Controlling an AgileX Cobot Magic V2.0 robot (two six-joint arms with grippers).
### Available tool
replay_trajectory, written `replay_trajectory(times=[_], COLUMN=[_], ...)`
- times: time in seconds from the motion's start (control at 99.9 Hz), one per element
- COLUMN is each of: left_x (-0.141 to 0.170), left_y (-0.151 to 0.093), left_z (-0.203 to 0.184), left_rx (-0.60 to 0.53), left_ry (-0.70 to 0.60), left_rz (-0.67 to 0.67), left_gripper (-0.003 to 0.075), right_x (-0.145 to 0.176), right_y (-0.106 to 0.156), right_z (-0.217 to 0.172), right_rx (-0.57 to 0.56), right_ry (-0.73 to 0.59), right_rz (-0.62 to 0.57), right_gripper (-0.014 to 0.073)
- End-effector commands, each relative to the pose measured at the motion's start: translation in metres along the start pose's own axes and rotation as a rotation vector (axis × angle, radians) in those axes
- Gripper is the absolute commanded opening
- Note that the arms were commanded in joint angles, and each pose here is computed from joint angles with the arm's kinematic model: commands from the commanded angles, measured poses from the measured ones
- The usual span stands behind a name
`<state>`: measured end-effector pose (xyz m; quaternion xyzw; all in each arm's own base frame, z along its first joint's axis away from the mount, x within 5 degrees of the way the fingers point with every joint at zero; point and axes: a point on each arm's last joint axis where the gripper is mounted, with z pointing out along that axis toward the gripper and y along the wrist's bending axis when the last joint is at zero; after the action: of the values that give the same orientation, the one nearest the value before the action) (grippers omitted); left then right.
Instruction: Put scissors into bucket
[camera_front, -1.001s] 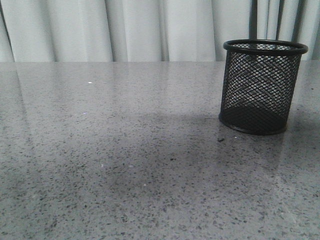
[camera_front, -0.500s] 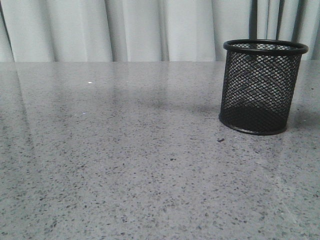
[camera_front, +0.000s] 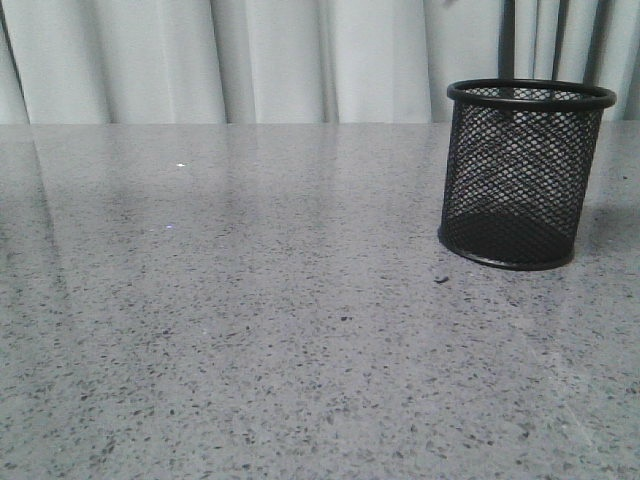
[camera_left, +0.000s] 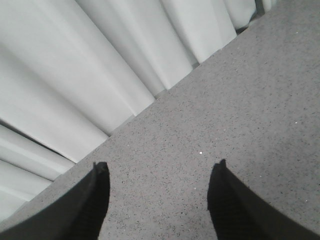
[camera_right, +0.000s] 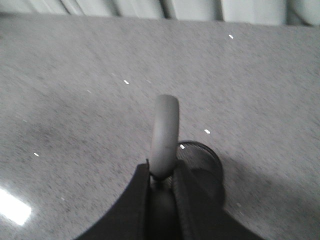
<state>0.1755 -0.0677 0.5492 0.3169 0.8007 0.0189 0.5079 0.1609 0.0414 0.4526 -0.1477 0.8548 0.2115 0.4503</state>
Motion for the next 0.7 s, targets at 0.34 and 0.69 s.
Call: replay_trajectory(times=[0.34,0.69], left_x=[-0.003,-0.003], left_y=[0.002,0.002], left_z=[-0.017,-0.016], left_rx=[-0.018,-0.018], left_ry=[-0.063,-0.061], left_rz=[-0.020,-0.020], left_gripper=[0.0399,0.0399], right_x=[-0.008,-0.008], right_y=[0.009,-0.003], right_z=[-0.027,-0.006], right_rx=[0.064,0.043], right_ry=[0.054,0.163], right_rz=[-0.037,-0.012], right_gripper=[-0.0048,-0.0048])
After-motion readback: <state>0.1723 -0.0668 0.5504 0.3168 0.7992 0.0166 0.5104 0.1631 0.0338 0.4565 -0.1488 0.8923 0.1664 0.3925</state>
